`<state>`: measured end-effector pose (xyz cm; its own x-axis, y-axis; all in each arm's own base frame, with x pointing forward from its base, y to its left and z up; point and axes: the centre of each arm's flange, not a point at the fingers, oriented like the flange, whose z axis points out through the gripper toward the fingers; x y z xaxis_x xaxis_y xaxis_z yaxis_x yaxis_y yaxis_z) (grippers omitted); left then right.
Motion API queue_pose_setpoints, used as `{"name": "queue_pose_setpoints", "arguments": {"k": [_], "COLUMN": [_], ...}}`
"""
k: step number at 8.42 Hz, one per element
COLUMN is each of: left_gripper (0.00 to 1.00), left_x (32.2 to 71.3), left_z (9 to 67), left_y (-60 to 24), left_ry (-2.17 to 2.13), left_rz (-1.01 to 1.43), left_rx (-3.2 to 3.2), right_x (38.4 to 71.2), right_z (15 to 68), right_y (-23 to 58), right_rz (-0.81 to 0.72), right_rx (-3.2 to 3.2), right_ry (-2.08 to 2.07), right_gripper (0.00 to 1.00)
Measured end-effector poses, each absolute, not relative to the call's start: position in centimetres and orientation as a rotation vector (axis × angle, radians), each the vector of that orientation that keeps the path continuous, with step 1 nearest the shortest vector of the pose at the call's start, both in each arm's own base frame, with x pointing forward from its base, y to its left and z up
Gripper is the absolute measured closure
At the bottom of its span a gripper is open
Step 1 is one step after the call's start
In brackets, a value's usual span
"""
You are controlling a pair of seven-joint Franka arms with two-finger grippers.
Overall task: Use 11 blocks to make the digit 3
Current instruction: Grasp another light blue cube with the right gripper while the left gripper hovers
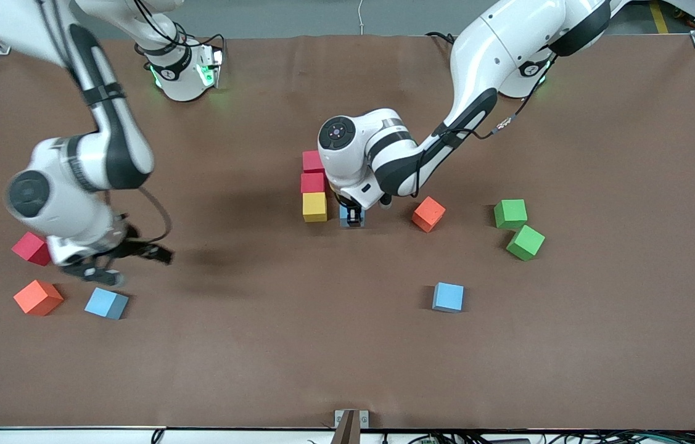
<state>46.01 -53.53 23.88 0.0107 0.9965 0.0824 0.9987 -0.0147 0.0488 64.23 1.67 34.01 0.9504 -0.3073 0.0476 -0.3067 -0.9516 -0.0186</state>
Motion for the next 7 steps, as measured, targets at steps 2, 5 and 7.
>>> {"name": "queue_pose_setpoints", "arguments": {"k": [2, 5, 7], "left_gripper": [0.45, 0.45, 0.45], "left_x": [45.5, 43.7, 43.1], "left_z": [22.9, 21.3, 20.5], "left_y": [-54.5, -56.0, -56.3], "left_ry": [-2.183, -2.151, -2.137], "left_rz": [-0.127, -0.105, -0.113], "left_rx": [-2.233, -2.264, -2.267], "right_x": [69.1, 73.2, 73.6], "right_z": [32.2, 28.2, 26.4], "right_y": [-4.8, -8.8, -9.5], "right_rz": [-0.151, -0.186, -0.165], "right_rx": [-3.094, -3.090, -3.090], "right_ry": [0.529, 0.577, 0.592], "right_gripper": [0.00, 0.00, 0.00]}}
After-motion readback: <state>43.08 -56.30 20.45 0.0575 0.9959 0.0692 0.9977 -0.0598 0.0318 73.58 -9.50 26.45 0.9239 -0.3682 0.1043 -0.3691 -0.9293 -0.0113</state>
